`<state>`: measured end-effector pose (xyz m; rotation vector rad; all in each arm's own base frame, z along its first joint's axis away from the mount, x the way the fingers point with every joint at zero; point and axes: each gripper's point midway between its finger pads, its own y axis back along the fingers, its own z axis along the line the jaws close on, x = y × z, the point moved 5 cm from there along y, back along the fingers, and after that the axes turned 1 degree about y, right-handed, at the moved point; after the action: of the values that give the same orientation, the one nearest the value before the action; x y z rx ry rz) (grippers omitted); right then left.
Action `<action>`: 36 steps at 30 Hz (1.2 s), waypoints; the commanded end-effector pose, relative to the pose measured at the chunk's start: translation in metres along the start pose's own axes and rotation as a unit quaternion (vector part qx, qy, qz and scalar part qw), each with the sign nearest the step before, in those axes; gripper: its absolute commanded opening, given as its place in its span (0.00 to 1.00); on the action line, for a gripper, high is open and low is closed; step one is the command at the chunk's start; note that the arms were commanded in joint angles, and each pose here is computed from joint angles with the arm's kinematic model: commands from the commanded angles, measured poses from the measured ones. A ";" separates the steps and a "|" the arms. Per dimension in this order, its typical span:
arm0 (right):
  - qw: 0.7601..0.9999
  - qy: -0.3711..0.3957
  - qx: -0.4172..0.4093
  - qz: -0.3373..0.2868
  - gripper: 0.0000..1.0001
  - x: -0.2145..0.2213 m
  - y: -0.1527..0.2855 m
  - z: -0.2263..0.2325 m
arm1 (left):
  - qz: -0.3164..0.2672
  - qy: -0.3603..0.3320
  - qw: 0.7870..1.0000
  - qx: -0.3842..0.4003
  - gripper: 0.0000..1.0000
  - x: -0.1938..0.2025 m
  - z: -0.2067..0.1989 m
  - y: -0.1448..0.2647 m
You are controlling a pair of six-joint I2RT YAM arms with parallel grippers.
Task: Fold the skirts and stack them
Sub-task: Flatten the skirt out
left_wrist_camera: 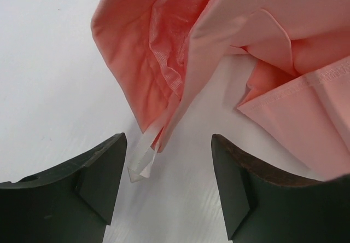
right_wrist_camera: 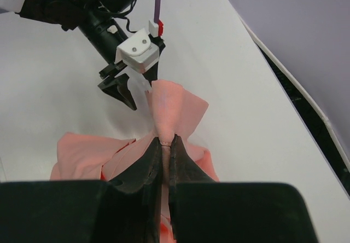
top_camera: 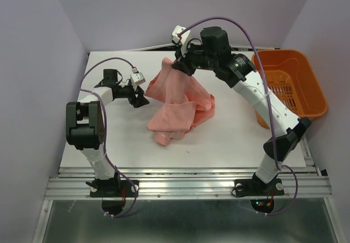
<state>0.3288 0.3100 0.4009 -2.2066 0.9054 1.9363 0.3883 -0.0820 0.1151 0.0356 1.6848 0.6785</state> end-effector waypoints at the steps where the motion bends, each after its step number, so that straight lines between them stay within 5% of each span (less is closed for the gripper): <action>1: 0.995 0.020 0.040 -0.092 0.01 -0.051 0.029 -0.005 | -0.030 -0.016 0.999 0.017 0.73 -0.019 0.002 -0.004; 16: 0.995 0.016 0.008 -0.096 0.01 -0.053 0.038 0.007 | -0.048 0.001 0.999 0.001 0.80 -0.040 0.005 -0.029; 18: 0.995 0.016 0.001 -0.097 0.01 -0.053 0.039 0.009 | -0.051 -0.003 0.999 0.004 0.75 -0.044 0.006 -0.029; 24: 0.994 0.015 0.032 -0.100 0.01 -0.055 0.043 0.002 | -0.066 -0.029 0.997 0.013 0.32 -0.061 0.011 -0.028; 28: 0.978 0.022 0.168 -0.122 0.01 -0.063 0.060 -0.030 | -0.026 -0.040 0.999 0.024 0.00 -0.059 0.011 -0.015; 32: 0.927 0.030 0.346 -0.143 0.01 -0.068 0.089 -0.078 | -0.052 -0.007 0.995 -0.090 0.00 -0.101 0.053 0.043; 36: 0.866 -0.022 0.468 -0.176 0.01 -0.063 0.145 -0.153 | -0.105 0.037 0.963 -0.244 0.00 -0.167 0.105 0.128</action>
<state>0.3678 0.2496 0.4325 -1.9092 1.1487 1.4766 0.4517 -0.0745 0.2012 -0.1493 1.6770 0.6966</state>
